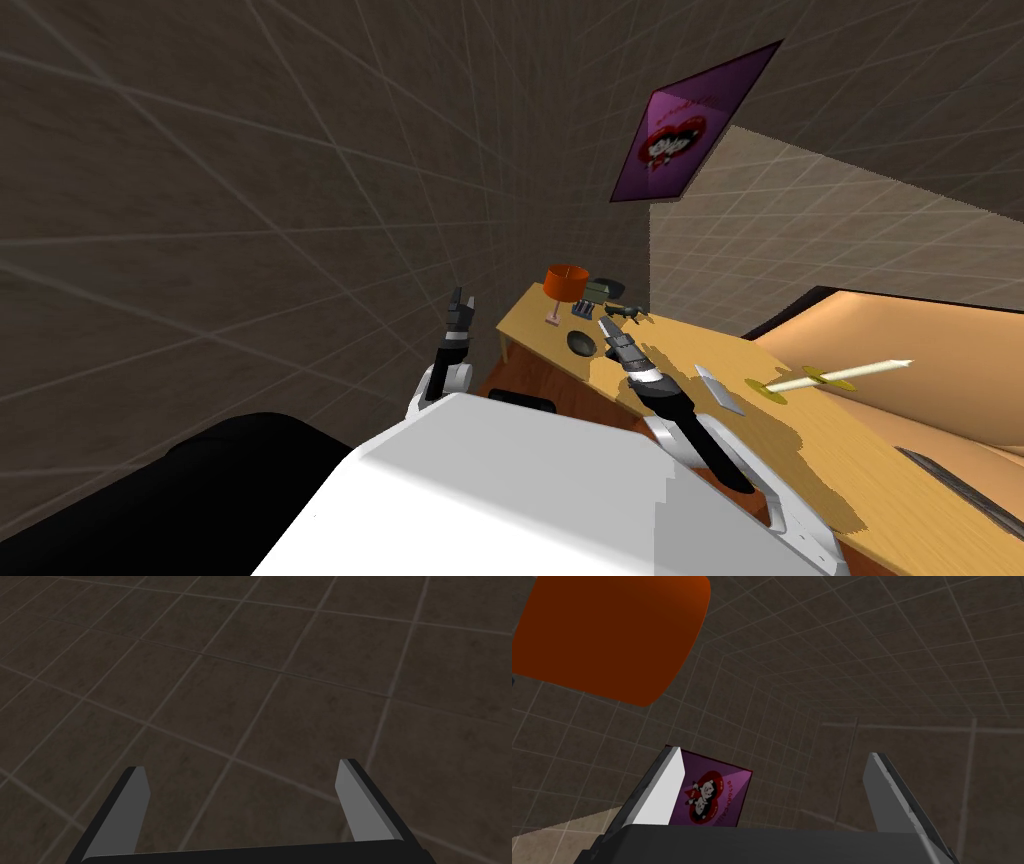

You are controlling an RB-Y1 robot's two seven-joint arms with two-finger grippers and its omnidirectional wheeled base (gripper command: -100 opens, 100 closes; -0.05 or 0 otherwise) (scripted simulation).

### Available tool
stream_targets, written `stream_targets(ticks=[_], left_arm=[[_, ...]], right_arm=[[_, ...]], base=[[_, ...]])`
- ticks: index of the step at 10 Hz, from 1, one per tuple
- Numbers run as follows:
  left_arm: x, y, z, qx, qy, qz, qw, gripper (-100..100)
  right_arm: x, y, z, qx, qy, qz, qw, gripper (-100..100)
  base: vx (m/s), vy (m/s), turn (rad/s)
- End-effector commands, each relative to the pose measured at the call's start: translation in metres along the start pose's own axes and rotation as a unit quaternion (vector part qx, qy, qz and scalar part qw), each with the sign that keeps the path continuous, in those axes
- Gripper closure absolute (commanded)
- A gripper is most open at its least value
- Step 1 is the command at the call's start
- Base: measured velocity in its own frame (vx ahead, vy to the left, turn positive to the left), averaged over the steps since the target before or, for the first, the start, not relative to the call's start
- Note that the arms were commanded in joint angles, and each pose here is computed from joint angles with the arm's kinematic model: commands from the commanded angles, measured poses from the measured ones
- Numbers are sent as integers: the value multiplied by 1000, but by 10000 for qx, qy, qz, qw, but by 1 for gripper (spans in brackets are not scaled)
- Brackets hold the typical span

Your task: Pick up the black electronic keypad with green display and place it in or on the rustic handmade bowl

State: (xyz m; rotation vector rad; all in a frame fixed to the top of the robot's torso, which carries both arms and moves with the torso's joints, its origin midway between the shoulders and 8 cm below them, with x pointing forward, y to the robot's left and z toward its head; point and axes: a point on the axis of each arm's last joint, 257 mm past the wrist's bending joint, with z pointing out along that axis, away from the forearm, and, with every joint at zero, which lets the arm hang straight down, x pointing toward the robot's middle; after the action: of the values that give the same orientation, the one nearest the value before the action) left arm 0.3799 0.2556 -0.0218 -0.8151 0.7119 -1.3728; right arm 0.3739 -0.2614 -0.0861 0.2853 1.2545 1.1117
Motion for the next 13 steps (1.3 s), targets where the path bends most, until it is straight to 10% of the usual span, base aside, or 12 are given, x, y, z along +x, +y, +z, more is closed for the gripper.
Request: stream_targets(ticks=[1,8,13], left_arm=[[0,0,0,0,0,0,10000,0],[0,0,0,1,1,0,10000,0],[0,0,0,0,1,0,10000,0]], right_arm=[[0,0,0,0,0,0,10000,-100],[13,-51,-26,644,649,-537,9944,-100],[21,-114,-73,1405,1528,-1228,9705,-100]], base=[[0,0,0],[-12,-37,147],[-36,-83,269]])
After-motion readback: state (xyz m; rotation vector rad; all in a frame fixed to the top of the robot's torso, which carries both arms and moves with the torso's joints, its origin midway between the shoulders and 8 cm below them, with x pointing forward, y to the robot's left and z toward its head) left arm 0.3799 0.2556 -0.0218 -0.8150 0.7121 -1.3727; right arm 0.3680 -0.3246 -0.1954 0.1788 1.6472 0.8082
